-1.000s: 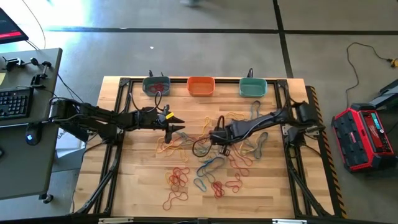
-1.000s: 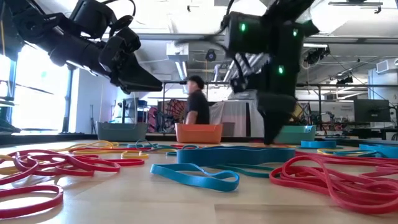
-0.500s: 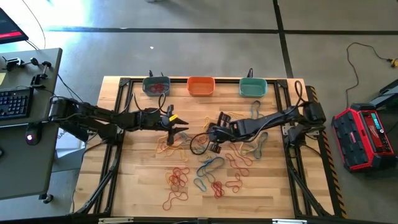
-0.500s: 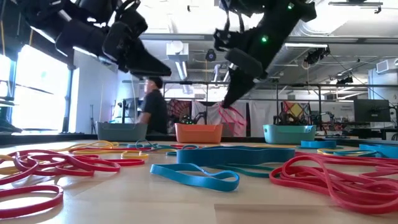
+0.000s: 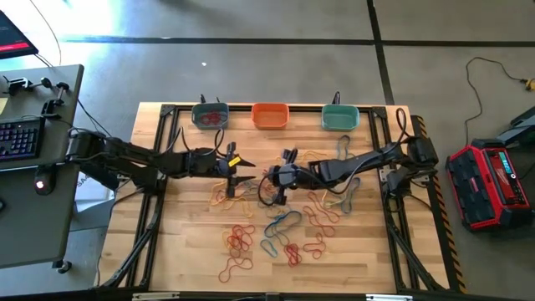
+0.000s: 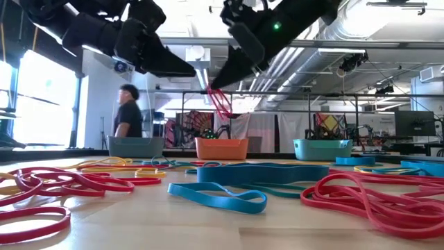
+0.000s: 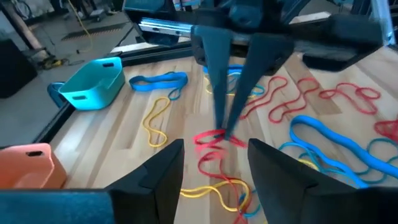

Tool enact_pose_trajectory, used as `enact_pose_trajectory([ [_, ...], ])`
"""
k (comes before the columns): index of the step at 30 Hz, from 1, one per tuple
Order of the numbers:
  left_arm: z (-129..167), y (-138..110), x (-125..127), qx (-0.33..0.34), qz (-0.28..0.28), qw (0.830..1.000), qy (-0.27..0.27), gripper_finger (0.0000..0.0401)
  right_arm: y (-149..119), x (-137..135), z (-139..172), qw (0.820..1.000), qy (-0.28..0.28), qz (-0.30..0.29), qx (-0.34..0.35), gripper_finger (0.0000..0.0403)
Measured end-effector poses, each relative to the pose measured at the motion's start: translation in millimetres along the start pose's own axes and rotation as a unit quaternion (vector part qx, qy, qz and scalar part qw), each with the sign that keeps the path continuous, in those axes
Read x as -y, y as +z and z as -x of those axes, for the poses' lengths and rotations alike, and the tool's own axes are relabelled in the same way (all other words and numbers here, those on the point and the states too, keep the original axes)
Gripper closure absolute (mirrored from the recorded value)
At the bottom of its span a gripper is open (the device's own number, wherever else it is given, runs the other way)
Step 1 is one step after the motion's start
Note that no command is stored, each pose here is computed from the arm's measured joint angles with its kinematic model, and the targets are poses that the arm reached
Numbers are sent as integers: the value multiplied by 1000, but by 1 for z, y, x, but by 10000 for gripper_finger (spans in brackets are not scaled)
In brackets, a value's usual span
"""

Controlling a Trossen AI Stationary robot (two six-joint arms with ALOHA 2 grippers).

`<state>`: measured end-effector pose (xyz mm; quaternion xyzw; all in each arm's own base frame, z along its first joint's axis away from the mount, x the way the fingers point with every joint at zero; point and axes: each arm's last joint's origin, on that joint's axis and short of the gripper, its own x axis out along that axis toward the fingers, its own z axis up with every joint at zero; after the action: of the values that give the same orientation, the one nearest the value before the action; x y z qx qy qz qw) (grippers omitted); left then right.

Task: Sort rubber bands into baskets
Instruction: Put the red rubber band into the blue bin

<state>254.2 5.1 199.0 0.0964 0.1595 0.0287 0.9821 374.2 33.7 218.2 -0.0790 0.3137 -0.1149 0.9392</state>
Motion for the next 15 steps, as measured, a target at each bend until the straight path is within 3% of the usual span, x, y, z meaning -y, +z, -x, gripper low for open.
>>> enact_pose_trajectory([
  [15, -28, -2, 18, -33, -106, 994, 18, 229, 6, -2, 0, 999, 33, 0, 33, 403],
])
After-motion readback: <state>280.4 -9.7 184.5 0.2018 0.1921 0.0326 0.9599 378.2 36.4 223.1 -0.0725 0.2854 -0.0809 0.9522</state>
